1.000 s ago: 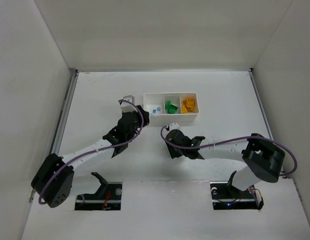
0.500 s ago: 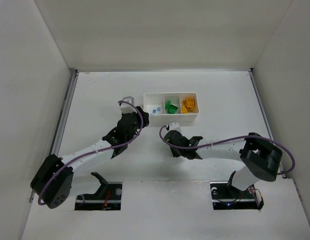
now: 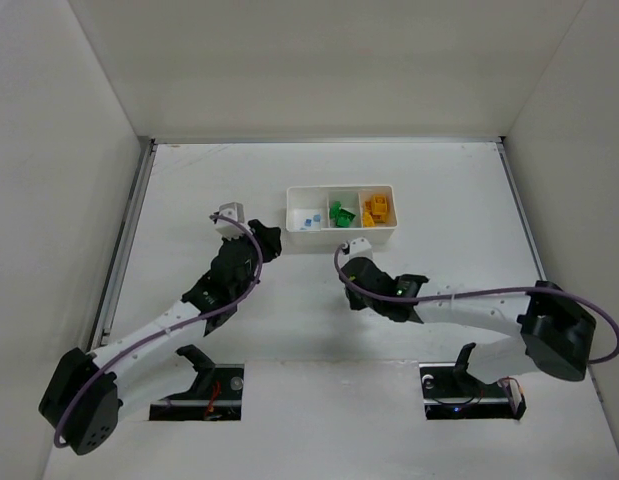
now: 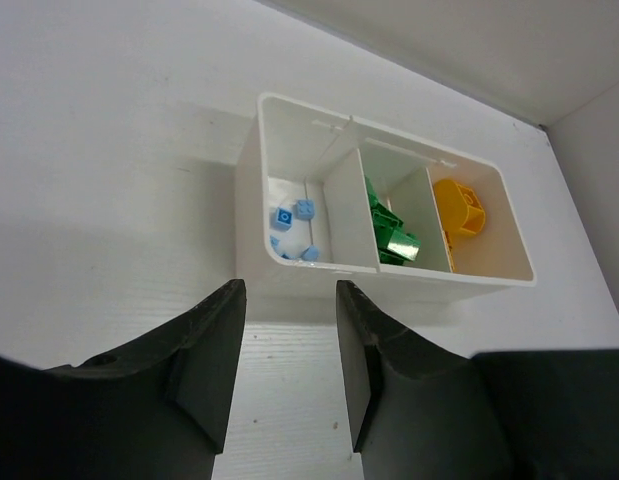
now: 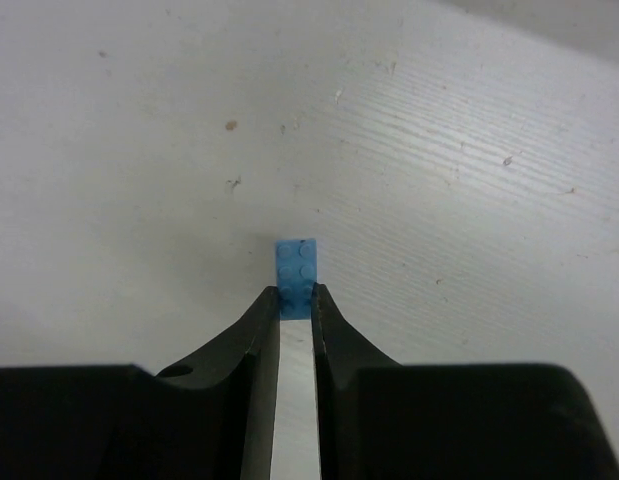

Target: Sort the legos into containers by color

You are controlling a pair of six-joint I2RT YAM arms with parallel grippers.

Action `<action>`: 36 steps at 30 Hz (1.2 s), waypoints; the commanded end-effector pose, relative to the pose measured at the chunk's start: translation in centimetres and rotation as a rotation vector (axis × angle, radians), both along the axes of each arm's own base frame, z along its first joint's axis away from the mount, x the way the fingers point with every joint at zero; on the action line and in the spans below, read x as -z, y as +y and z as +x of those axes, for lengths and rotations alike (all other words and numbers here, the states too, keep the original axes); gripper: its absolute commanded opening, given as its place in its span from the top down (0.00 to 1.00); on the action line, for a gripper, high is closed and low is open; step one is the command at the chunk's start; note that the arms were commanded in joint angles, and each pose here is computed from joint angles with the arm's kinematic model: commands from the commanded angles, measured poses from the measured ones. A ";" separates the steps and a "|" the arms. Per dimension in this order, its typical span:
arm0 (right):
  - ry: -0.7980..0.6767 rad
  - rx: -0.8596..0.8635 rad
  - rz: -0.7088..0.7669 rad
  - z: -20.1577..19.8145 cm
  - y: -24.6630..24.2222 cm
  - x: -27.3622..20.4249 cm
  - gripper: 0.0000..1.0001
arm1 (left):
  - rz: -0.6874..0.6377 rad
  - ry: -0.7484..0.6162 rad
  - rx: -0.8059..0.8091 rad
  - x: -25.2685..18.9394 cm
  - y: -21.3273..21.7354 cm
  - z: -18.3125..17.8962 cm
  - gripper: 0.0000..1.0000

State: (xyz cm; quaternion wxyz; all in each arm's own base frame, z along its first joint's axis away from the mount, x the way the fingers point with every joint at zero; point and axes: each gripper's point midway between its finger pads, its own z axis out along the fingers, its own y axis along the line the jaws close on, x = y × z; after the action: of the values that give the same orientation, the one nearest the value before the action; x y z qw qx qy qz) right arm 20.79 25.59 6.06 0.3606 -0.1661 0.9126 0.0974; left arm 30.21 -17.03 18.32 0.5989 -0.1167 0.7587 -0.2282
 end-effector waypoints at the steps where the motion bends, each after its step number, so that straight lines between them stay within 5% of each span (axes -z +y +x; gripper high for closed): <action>1: -0.058 0.006 0.081 0.6 0.9 -3.1 0.83 | -0.020 -0.010 -0.093 0.1 2.6 -0.3 0.60; 8: -0.176 -0.031 0.235 4.5 4.0 -10.3 0.83 | -0.052 0.053 -0.163 3.3 5.3 -1.6 0.53; 12: -0.222 -0.015 0.204 6.9 4.3 -12.0 0.83 | -0.042 0.095 -0.185 5.2 6.4 -2.5 0.52; 18: -0.138 0.164 0.120 7.1 -0.7 -6.2 0.74 | -0.043 0.103 -0.191 5.8 7.0 -2.9 0.50; 21: -0.107 0.288 0.115 7.4 -3.3 -3.9 0.63 | -0.044 0.110 -0.176 6.0 6.3 -2.7 0.49; 28: -0.052 0.383 0.099 8.6 -4.2 -0.3 0.46 | -0.034 0.100 -0.145 5.8 5.3 -2.5 0.49; 36: -0.016 0.460 0.119 9.4 -5.1 1.0 0.44 | -0.037 0.094 -0.142 5.8 5.4 -2.7 0.49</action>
State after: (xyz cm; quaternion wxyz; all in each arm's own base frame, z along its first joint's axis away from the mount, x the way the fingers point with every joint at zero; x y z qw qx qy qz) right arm 29.03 19.98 4.32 0.3704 0.0321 0.9272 0.0442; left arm 27.27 -11.39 11.30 0.5597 -0.1904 0.7866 -0.1779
